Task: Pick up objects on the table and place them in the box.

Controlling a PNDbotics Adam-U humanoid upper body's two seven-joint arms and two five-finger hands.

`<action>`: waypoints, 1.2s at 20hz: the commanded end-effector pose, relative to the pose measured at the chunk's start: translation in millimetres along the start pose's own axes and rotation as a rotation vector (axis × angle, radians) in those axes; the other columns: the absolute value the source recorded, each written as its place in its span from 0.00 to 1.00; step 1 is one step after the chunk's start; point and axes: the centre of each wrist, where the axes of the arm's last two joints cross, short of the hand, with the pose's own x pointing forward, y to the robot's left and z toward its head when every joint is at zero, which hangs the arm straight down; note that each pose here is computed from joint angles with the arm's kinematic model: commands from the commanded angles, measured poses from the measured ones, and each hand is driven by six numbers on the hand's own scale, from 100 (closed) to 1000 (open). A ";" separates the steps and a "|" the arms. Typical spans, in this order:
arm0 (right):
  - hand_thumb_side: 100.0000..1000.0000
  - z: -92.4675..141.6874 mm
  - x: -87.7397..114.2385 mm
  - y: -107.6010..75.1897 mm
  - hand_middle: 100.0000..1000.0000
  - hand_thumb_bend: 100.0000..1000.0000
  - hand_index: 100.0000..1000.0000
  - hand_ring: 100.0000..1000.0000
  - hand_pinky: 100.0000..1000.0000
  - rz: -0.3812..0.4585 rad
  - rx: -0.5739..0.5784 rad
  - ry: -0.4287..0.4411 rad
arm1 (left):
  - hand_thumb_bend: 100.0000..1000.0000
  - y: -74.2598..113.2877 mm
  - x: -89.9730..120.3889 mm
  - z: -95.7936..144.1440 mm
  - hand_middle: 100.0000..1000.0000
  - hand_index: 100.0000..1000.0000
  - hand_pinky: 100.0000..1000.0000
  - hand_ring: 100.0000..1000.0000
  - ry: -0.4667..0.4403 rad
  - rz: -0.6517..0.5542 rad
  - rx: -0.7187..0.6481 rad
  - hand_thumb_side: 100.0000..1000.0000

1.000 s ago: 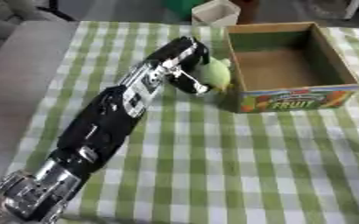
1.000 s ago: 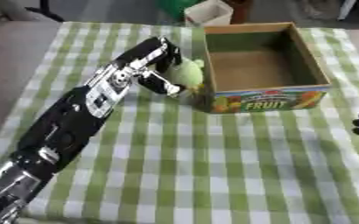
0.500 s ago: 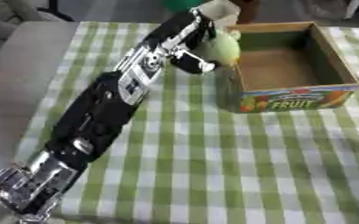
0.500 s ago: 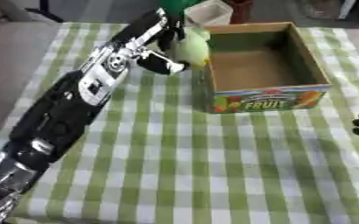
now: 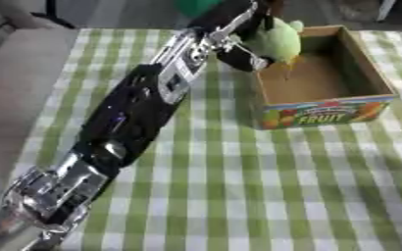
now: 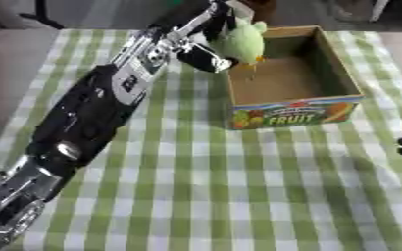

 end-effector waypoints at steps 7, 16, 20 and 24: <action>0.55 -9.6 10.9 7.9 0.51 0.00 0.63 0.58 0.57 -0.019 0.049 -0.039 | 0.67 -13.1 12.6 -17.2 0.36 0.45 0.45 0.41 -0.028 -0.129 0.057 0.00; 0.56 -9.3 10.0 8.9 0.51 0.00 0.63 0.58 0.57 -0.022 0.050 -0.037 | 0.81 -31.4 -1.2 -11.0 0.65 0.73 0.58 0.65 0.078 -0.262 0.117 0.03; 0.56 -8.8 9.3 8.4 0.51 0.00 0.63 0.58 0.57 -0.022 0.047 -0.034 | 0.85 -29.2 -0.8 -10.1 0.68 0.74 0.59 0.68 0.071 -0.231 0.163 0.10; 0.56 -7.0 7.0 7.0 0.51 0.00 0.63 0.58 0.57 -0.020 0.041 -0.025 | 0.82 -18.0 2.7 -8.8 0.63 0.71 0.56 0.64 0.054 -0.138 0.218 0.05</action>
